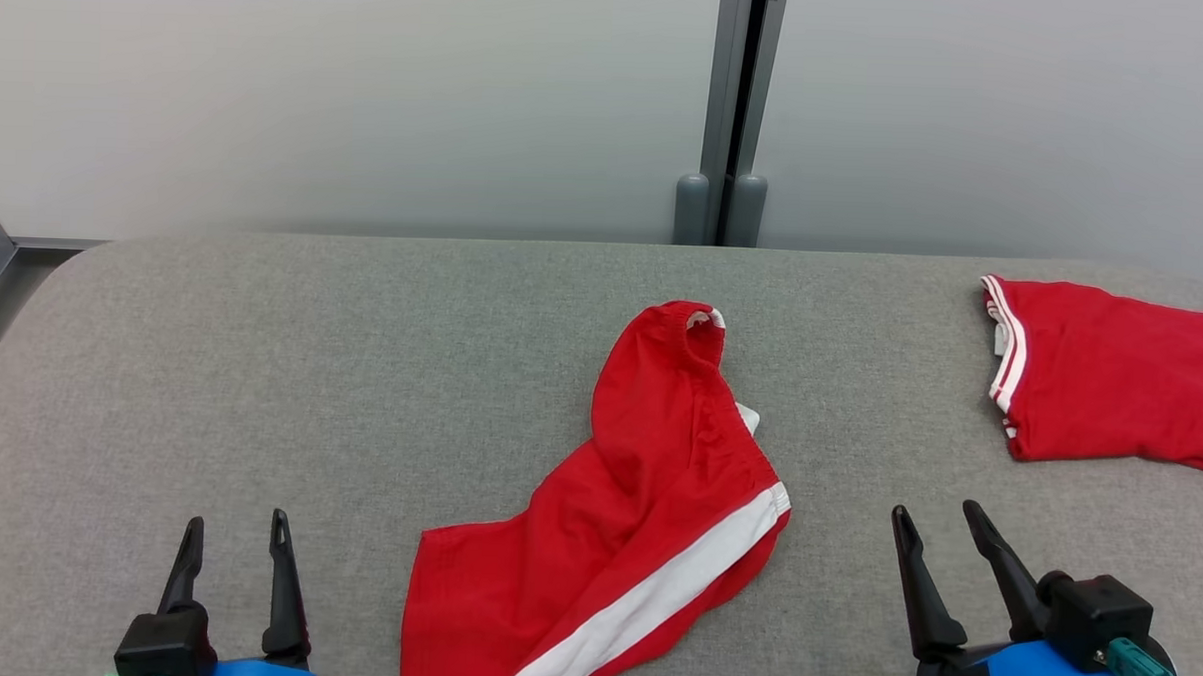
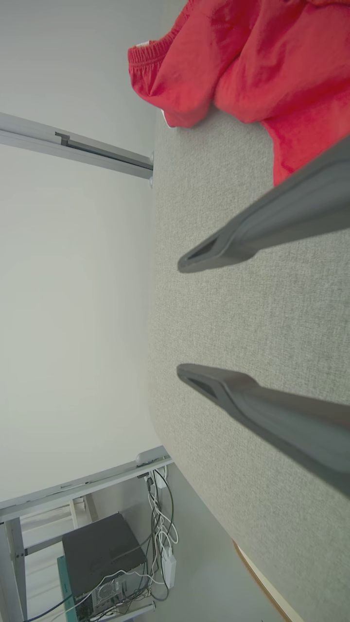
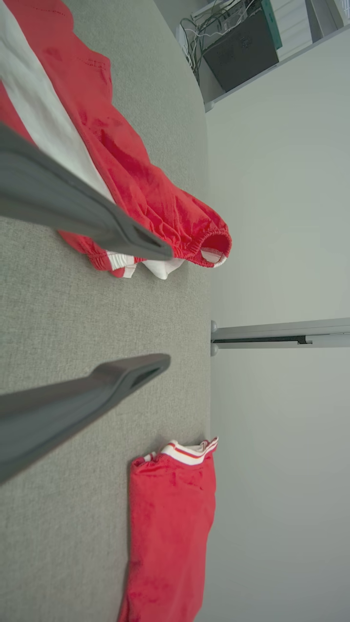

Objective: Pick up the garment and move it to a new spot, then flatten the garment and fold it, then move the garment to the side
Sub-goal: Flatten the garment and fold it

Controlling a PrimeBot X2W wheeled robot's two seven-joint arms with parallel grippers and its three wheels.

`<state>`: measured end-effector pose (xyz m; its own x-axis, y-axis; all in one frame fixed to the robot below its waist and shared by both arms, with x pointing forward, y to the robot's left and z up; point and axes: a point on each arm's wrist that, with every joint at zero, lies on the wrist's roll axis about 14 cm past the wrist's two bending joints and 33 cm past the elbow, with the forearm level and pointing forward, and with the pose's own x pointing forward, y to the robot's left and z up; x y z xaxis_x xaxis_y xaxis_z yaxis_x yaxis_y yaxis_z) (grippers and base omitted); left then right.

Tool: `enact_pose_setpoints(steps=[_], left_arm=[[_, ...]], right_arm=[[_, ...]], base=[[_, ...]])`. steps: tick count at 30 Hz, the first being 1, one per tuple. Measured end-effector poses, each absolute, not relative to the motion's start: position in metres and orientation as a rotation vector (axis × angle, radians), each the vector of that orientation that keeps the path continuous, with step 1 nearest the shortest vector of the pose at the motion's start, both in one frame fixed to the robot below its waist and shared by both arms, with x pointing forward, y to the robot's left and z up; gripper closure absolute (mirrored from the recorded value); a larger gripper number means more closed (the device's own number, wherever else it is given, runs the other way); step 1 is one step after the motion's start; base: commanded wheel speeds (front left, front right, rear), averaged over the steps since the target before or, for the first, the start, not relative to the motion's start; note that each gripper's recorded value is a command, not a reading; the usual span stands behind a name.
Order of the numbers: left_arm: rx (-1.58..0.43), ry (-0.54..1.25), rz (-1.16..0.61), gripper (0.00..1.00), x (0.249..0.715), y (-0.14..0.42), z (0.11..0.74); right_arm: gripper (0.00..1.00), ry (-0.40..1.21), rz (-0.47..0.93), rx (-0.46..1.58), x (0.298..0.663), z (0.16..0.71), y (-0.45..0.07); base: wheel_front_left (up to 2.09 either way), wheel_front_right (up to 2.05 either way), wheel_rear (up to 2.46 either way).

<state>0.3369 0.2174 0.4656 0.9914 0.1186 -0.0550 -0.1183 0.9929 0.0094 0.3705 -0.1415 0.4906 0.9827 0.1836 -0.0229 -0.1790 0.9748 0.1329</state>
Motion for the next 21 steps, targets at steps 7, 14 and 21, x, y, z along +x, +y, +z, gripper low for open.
enact_pose_setpoints(steps=[7, 14, 21], left_arm=[[0.021, 0.147, 0.016, 0.00, 0.336, 0.197, 0.448], [0.015, 0.311, -0.103, 0.00, 0.325, 0.167, 0.411], [0.006, 0.524, -0.188, 0.00, 0.286, 0.143, 0.367]], right_arm=[[0.00, 0.108, 0.231, 0.104, 0.376, 0.473, -0.132], [0.00, 0.174, 0.301, 0.053, 0.397, 0.453, -0.122], [0.00, 0.231, 0.368, 0.037, 0.407, 0.433, -0.108]], base=[[0.00, 0.00, 0.00], [0.00, 0.00, 0.00], [0.00, 0.00, 0.00]])
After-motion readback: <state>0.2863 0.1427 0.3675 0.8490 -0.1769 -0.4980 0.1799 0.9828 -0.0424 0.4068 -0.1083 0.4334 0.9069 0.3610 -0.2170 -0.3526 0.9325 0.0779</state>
